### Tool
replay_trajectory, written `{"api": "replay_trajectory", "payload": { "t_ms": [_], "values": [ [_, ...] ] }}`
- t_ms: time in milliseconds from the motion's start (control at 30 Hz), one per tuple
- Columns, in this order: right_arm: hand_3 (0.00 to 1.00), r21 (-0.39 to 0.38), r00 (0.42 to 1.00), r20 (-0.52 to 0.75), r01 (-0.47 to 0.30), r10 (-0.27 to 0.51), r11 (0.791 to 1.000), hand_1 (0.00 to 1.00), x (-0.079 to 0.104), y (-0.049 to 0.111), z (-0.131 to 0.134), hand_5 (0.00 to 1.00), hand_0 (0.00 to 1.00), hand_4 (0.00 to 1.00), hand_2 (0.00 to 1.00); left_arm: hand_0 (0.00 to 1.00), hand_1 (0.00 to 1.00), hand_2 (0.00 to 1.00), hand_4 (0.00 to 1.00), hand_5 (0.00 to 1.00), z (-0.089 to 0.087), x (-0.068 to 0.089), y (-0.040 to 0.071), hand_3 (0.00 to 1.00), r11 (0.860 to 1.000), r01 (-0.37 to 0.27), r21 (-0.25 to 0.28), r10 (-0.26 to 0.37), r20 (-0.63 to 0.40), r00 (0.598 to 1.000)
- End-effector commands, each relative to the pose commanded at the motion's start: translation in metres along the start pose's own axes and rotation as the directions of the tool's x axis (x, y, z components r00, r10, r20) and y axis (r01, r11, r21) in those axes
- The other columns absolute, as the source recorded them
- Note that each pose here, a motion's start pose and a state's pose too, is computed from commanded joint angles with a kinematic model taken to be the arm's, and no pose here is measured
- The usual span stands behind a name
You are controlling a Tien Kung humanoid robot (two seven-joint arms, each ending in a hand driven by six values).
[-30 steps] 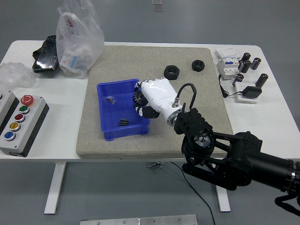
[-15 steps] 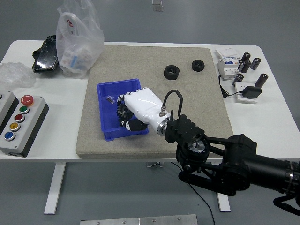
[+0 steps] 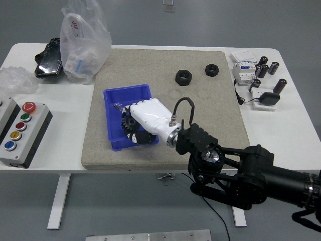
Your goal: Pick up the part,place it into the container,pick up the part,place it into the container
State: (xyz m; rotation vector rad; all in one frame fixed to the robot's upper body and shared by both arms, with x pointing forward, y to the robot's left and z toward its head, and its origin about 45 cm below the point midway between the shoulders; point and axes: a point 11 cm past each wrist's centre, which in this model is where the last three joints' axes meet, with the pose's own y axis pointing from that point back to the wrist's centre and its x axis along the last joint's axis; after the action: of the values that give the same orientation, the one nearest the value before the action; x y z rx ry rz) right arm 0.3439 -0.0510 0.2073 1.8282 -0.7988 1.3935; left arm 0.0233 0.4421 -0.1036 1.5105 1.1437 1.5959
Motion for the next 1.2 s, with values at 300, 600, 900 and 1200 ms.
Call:
{"api": "replay_trajectory", "payload": {
  "t_ms": [300, 600, 900, 1200],
  "values": [
    [0.735, -0.024, 1.000, 0.001, -0.007, 0.007, 1.000, 0.669, 0.000, 0.000, 0.004, 0.186, 0.375, 0.595, 0.729, 0.883, 0.897, 0.863, 0.965, 0.694, 0.001, -0.001, 0.000, 0.894, 1.000, 0.009, -0.005, -0.009, -0.001, 1.000],
    [0.722, -0.093, 0.983, 0.133, -0.119, 0.130, 0.989, 0.653, 0.020, 0.003, 0.025, 0.212, 0.362, 0.610, 0.719, 0.881, 0.893, 0.857, 0.965, 0.691, 0.000, -0.002, 0.000, 0.894, 1.000, 0.009, -0.005, -0.009, -0.002, 1.000],
    [0.704, -0.296, 0.837, 0.393, -0.278, 0.382, 0.914, 0.635, 0.035, 0.032, 0.093, 0.237, 0.363, 0.628, 0.701, 0.880, 0.894, 0.857, 0.964, 0.690, -0.004, -0.003, -0.001, 0.893, 1.000, 0.011, 0.004, -0.011, -0.005, 1.000],
    [0.692, -0.481, 0.610, 0.547, -0.333, 0.574, 0.811, 0.628, 0.033, 0.079, 0.158, 0.244, 0.405, 0.634, 0.688, 0.876, 0.886, 0.850, 0.964, 0.690, -0.004, -0.001, -0.001, 0.892, 1.000, 0.014, 0.005, -0.014, -0.007, 1.000]
  ]
}}
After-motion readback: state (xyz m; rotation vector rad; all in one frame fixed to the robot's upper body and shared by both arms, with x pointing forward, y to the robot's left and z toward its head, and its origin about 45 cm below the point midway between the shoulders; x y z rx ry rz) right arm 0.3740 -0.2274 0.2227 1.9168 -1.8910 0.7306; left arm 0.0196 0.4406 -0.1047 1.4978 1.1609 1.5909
